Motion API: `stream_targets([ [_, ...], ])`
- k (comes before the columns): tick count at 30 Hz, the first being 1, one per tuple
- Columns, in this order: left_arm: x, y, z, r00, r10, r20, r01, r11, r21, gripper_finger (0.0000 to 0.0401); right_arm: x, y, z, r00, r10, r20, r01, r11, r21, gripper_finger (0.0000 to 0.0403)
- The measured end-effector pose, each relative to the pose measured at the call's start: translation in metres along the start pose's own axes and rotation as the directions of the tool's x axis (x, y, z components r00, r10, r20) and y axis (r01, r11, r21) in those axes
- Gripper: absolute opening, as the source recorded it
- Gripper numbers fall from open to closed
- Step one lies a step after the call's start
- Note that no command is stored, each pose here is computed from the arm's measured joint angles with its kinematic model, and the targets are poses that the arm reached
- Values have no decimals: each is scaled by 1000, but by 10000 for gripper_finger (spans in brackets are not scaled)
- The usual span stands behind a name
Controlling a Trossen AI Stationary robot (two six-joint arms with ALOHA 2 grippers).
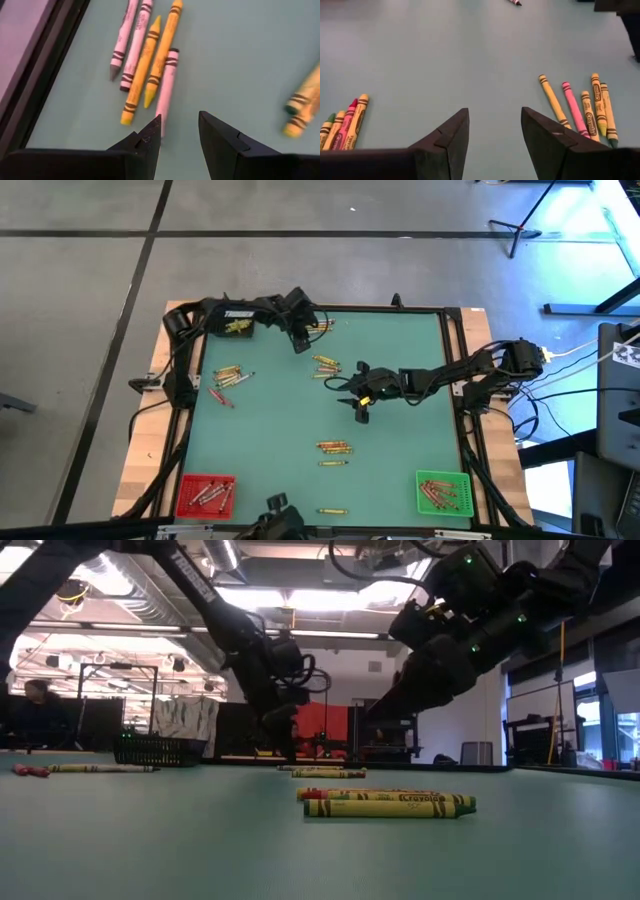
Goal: Sort crayons
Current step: Put the black crayon into the red bin
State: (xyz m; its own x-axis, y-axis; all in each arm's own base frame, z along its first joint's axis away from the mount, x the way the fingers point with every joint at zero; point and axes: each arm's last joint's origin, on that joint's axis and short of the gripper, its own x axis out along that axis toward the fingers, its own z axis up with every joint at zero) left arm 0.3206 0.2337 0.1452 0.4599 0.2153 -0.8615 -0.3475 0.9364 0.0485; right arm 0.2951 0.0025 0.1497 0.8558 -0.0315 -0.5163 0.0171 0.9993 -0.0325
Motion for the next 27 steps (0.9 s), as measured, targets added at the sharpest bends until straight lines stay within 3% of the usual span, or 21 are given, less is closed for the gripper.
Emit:
stream_targets([
  [12, 12, 13, -9, 999, 24, -37, -23, 999, 26, 108, 0, 0, 0, 1000, 1, -1, -1, 1000, -3, 176],
  [22, 12, 12, -13, 996, -70, -53, 72, 997, 37, 13, 0, -1, 0, 1000, -19, -1, 19, 1000, -6, 176],
  [27, 17, 11, -15, 994, -87, -63, 89, 995, 33, 10, 0, -1, 0, 1000, -20, -1, 20, 1000, 5, 176],
])
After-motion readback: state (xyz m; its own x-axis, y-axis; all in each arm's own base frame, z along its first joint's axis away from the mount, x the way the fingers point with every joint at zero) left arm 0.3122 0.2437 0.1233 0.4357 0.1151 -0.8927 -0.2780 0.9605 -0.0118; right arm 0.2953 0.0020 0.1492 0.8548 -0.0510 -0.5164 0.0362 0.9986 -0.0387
